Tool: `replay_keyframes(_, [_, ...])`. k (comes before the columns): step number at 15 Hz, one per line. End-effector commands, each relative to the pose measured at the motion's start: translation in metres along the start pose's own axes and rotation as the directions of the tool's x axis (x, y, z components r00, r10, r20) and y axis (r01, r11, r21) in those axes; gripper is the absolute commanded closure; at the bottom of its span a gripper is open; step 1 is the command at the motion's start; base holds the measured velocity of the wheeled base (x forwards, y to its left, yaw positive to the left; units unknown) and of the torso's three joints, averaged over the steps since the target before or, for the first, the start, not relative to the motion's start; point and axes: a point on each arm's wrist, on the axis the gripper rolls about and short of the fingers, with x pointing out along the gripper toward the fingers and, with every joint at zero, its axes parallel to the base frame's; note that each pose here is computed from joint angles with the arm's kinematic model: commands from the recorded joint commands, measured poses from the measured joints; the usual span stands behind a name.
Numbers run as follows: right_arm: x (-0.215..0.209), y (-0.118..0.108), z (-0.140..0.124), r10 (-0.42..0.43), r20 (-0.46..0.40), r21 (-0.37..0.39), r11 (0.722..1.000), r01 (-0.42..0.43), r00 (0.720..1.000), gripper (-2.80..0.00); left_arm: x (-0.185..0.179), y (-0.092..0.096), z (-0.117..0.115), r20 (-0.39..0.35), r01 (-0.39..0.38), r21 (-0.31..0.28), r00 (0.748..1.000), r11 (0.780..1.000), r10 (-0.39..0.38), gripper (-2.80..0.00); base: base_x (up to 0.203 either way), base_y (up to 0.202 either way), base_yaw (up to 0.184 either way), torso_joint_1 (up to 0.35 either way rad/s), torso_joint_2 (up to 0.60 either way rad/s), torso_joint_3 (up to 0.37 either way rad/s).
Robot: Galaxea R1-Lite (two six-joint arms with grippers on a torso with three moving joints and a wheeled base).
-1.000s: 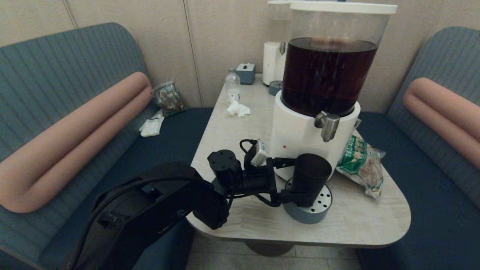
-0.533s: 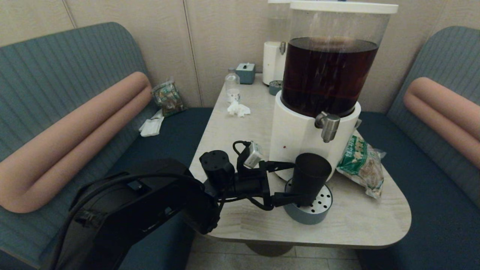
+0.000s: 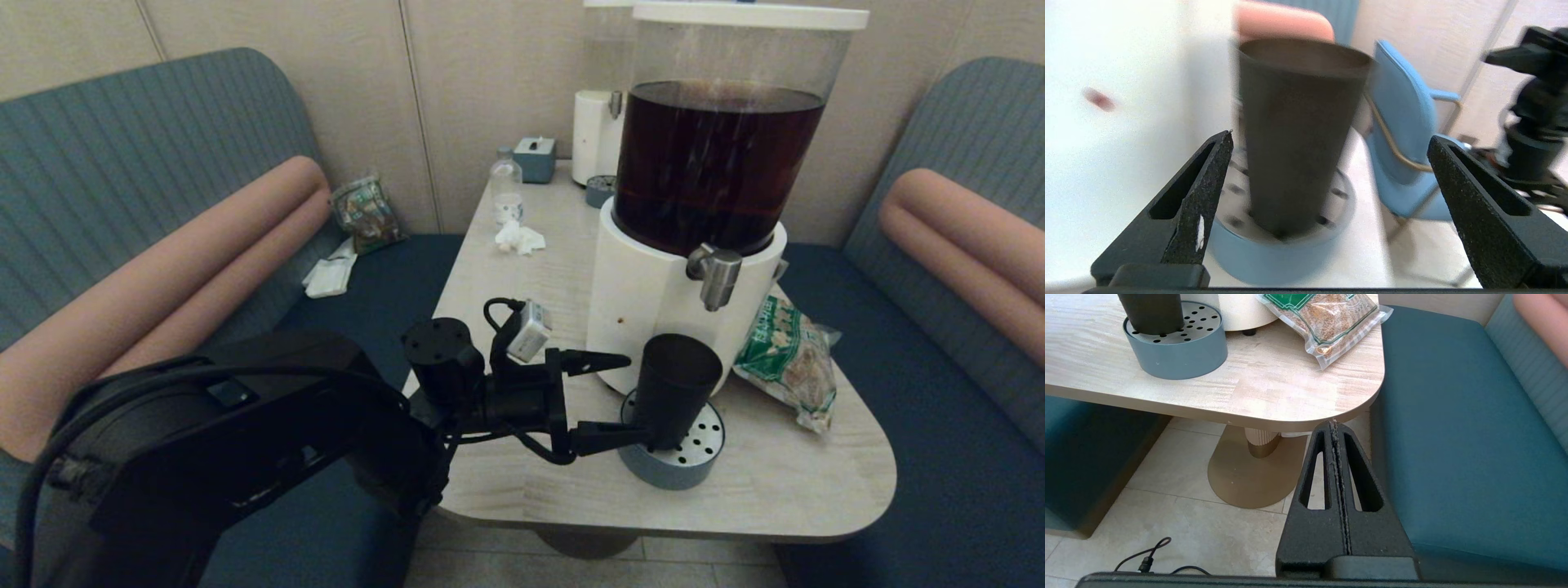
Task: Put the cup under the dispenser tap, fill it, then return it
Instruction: Place it under the water dispenser, then turn on the faucet
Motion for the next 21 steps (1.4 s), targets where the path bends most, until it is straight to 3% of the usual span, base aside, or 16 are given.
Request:
replay_keyframes(1, [0.000, 0.000, 0.000, 0.001, 0.000, 0.000, 1.000, -0.001, 1.000, 0.00, -0.014, -0.018, 0.019, -0.004, -0.007, -0.001, 1.000, 1.000, 0.007, -2.80, 0.000, 0.000, 0.000, 0.000, 0.00, 0.000])
replay_keyframes(5, [0.000, 0.000, 0.000, 0.001, -0.001, -0.001, 1.000, -0.001, 1.000, 0.00, -0.049, -0.055, 0.063, 0.006, -0.047, 0.027, 0.999, 0.999, 0.047, -2.80, 0.000, 0.000, 0.000, 0.000, 0.00, 0.000])
replay_keyframes(6, [0.000, 0.000, 0.000, 0.001, -0.001, -0.002, 1.000, -0.001, 1.000, 0.00, -0.061, -0.063, 0.077, 0.019, -0.067, 0.050, 0.998, 0.996, 0.066, 0.00, 0.000, 0.000, 0.000, 0.000, 0.00, 0.000])
replay_keyframes(9, [0.000, 0.000, 0.000, 0.001, 0.000, 0.000, 1.000, -0.001, 1.000, 0.00, -0.098, -0.089, 0.124, 0.083, -0.151, 0.129, 0.987, 0.980, 0.141, 0.00, 0.000, 0.000, 0.000, 0.000, 0.00, 0.000])
replay_keyframes(11, [0.000, 0.000, 0.000, -0.001, -0.001, 0.002, 1.000, 0.001, 1.000, 0.00, -0.124, -0.106, 0.156, 0.148, -0.247, 0.184, 0.964, 0.951, 0.221, 0.00, 0.000, 0.000, 0.000, 0.000, 0.00, 0.000])
replay_keyframes(13, [0.000, 0.000, -0.001, -0.001, -0.003, 0.001, 1.000, 0.001, 1.000, 0.00, -0.146, -0.130, 0.191, 0.268, -0.394, 0.252, 0.906, 0.884, 0.327, 0.00, 0.000, 0.000, 0.000, 0.000, 0.00, 0.000])
replay_keyframes(16, [0.000, 0.000, 0.000, -0.001, -0.001, 0.001, 1.000, 0.001, 1.000, 0.00, -0.176, -0.182, 0.236, 0.495, -0.636, 0.307, 0.742, 0.708, 0.452, 0.00, 0.000, 0.000, 0.000, 0.000, 0.00, 0.000])
replay_keyframes(18, [0.000, 0.000, -0.001, -0.001, -0.003, 0.001, 1.000, 0.001, 1.000, 0.00, -0.192, -0.237, 0.254, 0.628, -0.744, 0.318, 0.630, 0.588, 0.457, 0.00, 0.000, 0.000, 0.000, 0.000, 0.00, 0.000])
replay_keyframes(20, [0.000, 0.000, 0.000, -0.001, -0.002, 0.003, 1.000, 0.001, 1.000, 0.00, -0.202, -0.291, 0.255, 0.696, -0.815, 0.291, 0.540, 0.501, 0.473, 0.00, 0.000, 0.000, 0.000, 0.000, 0.00, 0.000])
replay_keyframes(21, [0.000, 0.000, 0.000, -0.001, -0.001, 0.003, 1.000, 0.001, 1.000, 0.00, -0.205, -0.314, 0.252, 0.712, -0.841, 0.270, 0.502, 0.468, 0.491, 0.00, 0.000, 0.000, 0.000, 0.000, 0.00, 0.000])
